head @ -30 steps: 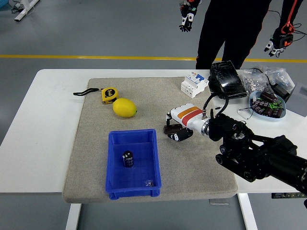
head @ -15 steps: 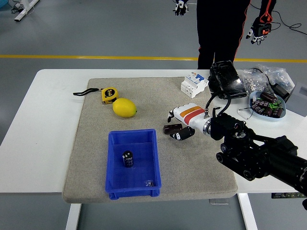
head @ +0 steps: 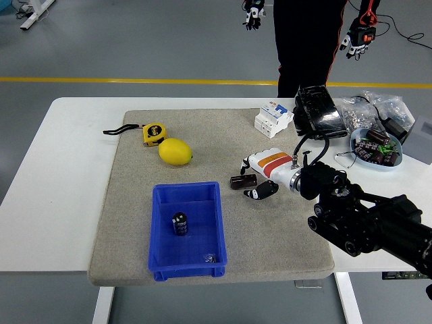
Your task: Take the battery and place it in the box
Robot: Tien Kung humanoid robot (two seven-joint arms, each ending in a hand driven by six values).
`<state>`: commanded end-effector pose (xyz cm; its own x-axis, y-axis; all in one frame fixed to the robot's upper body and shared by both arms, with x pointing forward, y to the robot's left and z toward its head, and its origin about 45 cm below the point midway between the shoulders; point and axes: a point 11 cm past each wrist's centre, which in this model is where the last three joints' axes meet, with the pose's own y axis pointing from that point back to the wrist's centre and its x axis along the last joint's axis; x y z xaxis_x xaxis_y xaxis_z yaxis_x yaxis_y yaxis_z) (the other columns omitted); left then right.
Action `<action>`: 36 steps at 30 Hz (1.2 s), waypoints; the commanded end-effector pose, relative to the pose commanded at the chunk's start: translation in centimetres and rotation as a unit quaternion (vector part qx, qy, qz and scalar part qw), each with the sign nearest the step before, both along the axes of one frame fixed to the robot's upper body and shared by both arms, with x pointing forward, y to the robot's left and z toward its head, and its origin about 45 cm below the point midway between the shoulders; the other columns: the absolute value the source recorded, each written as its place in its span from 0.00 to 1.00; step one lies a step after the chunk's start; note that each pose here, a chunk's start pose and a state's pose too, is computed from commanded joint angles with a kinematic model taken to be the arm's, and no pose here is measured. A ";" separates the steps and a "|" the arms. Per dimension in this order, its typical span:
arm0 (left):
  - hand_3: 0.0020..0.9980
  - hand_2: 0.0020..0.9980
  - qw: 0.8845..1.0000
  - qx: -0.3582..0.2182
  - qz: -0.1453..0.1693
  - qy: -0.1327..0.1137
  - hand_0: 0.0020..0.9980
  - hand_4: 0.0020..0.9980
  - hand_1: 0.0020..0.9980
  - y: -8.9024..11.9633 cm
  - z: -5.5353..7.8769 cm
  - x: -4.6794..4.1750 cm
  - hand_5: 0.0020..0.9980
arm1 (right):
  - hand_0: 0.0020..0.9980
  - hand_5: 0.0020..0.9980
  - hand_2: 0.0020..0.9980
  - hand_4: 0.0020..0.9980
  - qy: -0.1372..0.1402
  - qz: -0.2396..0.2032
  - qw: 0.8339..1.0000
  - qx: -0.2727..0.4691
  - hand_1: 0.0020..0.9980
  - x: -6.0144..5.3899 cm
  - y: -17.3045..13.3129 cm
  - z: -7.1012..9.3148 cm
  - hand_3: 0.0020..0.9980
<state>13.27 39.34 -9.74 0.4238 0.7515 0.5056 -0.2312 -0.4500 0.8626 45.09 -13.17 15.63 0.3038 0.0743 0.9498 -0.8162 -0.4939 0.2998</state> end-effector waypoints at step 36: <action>0.58 0.66 1.000 -0.004 -0.003 0.000 0.67 0.62 0.67 -0.2 0.0 0.19 0.57 | 0.30 0.30 0.52 0.68 0.008 -0.008 1.000 0.009 0.44 -0.4 -0.3 -0.8 0.50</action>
<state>13.46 39.10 -9.76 0.4289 0.7525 0.4998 -0.2335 -0.4421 0.8660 44.69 -13.49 14.83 0.3191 0.0517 0.9463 -0.8192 -0.4870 0.3028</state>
